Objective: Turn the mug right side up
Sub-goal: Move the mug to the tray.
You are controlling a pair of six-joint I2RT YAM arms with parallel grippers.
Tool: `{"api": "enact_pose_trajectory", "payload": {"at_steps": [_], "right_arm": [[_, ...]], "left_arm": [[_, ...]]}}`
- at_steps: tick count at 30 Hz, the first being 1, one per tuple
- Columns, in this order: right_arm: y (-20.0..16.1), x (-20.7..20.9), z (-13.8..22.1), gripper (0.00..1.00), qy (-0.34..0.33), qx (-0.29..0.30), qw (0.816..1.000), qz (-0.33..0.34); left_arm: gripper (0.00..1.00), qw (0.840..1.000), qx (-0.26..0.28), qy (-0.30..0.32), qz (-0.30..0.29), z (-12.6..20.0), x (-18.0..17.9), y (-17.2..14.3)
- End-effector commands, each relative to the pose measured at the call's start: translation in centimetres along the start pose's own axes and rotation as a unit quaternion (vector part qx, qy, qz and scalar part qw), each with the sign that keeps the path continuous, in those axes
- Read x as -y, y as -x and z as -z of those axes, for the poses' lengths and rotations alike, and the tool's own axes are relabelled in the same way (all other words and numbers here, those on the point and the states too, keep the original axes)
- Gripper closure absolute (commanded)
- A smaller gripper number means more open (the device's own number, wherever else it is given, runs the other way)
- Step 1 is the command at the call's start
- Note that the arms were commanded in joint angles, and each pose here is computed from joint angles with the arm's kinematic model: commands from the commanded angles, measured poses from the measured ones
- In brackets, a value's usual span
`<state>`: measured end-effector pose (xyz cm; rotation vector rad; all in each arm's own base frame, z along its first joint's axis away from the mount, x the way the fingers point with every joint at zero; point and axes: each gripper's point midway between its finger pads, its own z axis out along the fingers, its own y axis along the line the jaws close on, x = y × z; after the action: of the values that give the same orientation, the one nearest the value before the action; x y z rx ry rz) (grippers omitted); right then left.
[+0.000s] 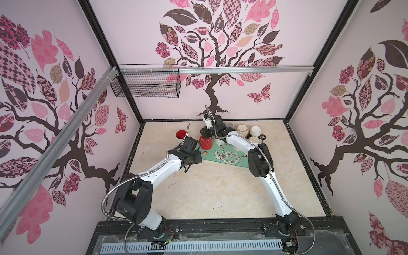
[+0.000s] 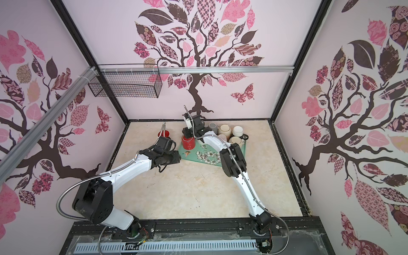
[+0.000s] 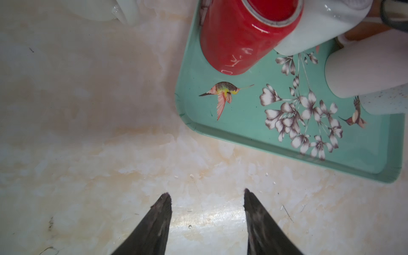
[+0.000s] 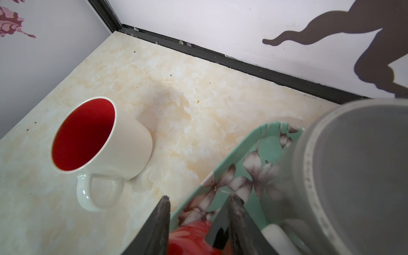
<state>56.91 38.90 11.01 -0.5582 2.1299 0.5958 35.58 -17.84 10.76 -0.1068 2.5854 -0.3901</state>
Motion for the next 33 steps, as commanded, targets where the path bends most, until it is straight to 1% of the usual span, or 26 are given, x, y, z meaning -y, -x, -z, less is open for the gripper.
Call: {"api": "enact_pose_trajectory", "payload": {"at_steps": [1,5,11,15,19,26,27,28,30,33], "right_arm": [[-1.1,0.4,2.4,0.57,-0.017,-0.030,0.999,-0.004],[-2.0,0.1,4.3,0.58,-0.016,-0.025,0.999,-0.018],[-3.2,0.8,7.6,0.58,-0.050,-0.024,0.997,-0.045],[-3.6,0.9,10.0,0.57,-0.066,-0.021,0.996,-0.052],[-4.7,1.6,11.9,0.57,-0.091,-0.028,0.994,-0.059],[-7.6,2.7,14.6,0.57,-0.130,-0.044,0.987,-0.085],[-7.7,2.6,15.1,0.57,-0.132,-0.040,0.986,-0.089],[-7.9,2.7,15.5,0.54,-0.135,-0.036,0.986,-0.091],[-7.4,3.0,16.7,0.45,-0.147,-0.022,0.984,-0.096],[-6.0,3.2,18.3,0.42,-0.158,-0.001,0.983,-0.099]], "left_arm": [[0.44,0.998,0.015,-0.048,0.022,-0.1,1.8,2.3],[0.44,0.997,0.002,-0.060,0.041,-1.1,1.9,2.5],[0.46,0.993,-0.010,-0.094,0.069,-2.3,2.9,2.2],[0.48,0.989,-0.014,-0.118,0.088,-3.3,3.8,1.9],[0.49,0.988,-0.019,-0.132,0.080,-3.9,5.2,1.6],[0.50,0.988,-0.029,-0.141,0.051,-4.9,7.4,0.5],[0.50,0.988,-0.031,-0.140,0.051,-5.1,7.4,0.3],[0.50,0.988,-0.031,-0.140,0.050,-5.1,7.4,0.3],[0.50,0.989,-0.027,-0.134,0.052,-5.2,7.1,0.7],[0.54,0.989,-0.018,-0.132,0.056,-5.0,6.4,1.6]]}}
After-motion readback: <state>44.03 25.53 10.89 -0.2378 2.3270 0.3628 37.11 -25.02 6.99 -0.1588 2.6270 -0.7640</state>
